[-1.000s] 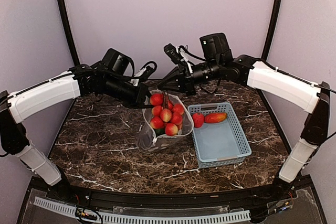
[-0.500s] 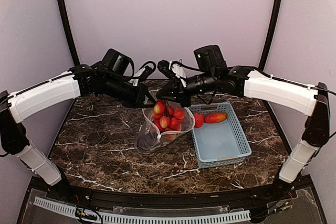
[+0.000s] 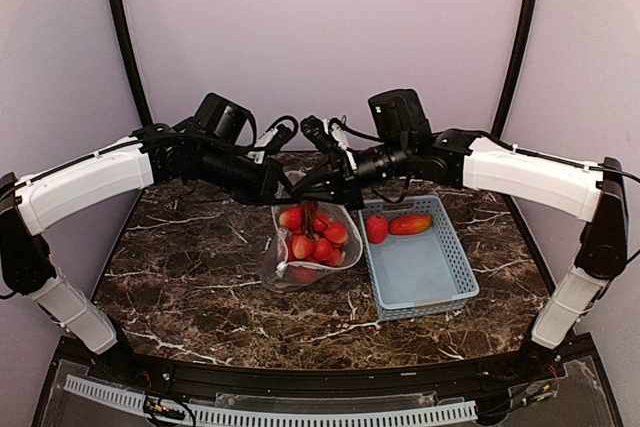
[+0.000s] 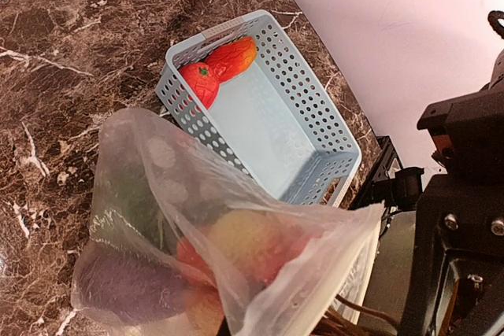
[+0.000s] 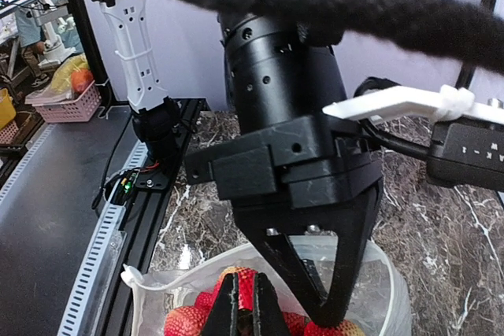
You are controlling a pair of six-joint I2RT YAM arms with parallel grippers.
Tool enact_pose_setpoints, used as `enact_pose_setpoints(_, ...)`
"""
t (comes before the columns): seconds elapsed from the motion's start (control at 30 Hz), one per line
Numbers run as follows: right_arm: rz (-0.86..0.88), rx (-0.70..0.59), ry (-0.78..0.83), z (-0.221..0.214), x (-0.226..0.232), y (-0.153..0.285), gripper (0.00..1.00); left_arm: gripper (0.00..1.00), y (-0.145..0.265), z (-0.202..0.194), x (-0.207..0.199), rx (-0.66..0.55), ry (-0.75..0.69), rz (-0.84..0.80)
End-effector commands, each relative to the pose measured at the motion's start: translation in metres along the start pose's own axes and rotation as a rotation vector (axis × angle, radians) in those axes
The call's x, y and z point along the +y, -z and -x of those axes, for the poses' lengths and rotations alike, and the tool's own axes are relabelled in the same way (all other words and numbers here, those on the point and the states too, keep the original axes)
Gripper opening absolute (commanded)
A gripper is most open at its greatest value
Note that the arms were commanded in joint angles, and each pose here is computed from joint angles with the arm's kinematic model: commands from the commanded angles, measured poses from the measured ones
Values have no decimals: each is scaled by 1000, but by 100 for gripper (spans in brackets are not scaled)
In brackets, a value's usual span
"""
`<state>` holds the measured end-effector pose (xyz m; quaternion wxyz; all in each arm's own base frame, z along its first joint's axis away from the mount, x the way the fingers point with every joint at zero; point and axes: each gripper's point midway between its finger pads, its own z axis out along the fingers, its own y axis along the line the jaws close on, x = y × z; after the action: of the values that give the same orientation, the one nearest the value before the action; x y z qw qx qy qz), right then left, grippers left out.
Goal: Place the food in the zip-top bag and seal the zipper
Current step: Place the fake fruit in the zipper food storage bag.
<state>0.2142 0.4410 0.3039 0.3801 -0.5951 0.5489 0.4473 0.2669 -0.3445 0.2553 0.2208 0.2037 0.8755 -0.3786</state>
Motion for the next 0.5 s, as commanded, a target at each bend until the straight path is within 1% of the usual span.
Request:
enact_pose_setpoints(0.0,108,-67,17,14,14,-6,15,1,0,0,-1,-17,-27,-6)
enact_pose_setpoints(0.03,101,-57,12,11,12,-8,25,1,0,0,-1,-16,-27,-5)
enact_pose_setpoints(0.07,97,-49,7,10,11,-8,32,1,0,0,-1,-15,-28,-3)
enact_pose_setpoints(0.17,91,-37,18,17,16,3,49,1,3,0,0,-19,-37,4)
enact_pose_setpoints(0.2,85,-34,36,23,21,10,53,1,4,-1,1,-18,-37,11)
enact_pose_setpoints(0.27,92,-12,67,28,33,23,56,1,5,-1,4,-19,-35,21)
enact_pose_setpoints(0.33,138,42,110,25,50,37,57,1,6,0,7,-19,-35,29)
enact_pose_setpoints(0.4,206,114,188,10,71,50,54,1,7,-1,10,-19,-37,39)
enact_pose_setpoints(0.43,224,157,244,0,79,54,52,1,7,-1,11,-20,-39,41)
enact_pose_setpoints(0.47,225,206,262,-13,84,57,50,1,7,-1,12,-21,-40,44)
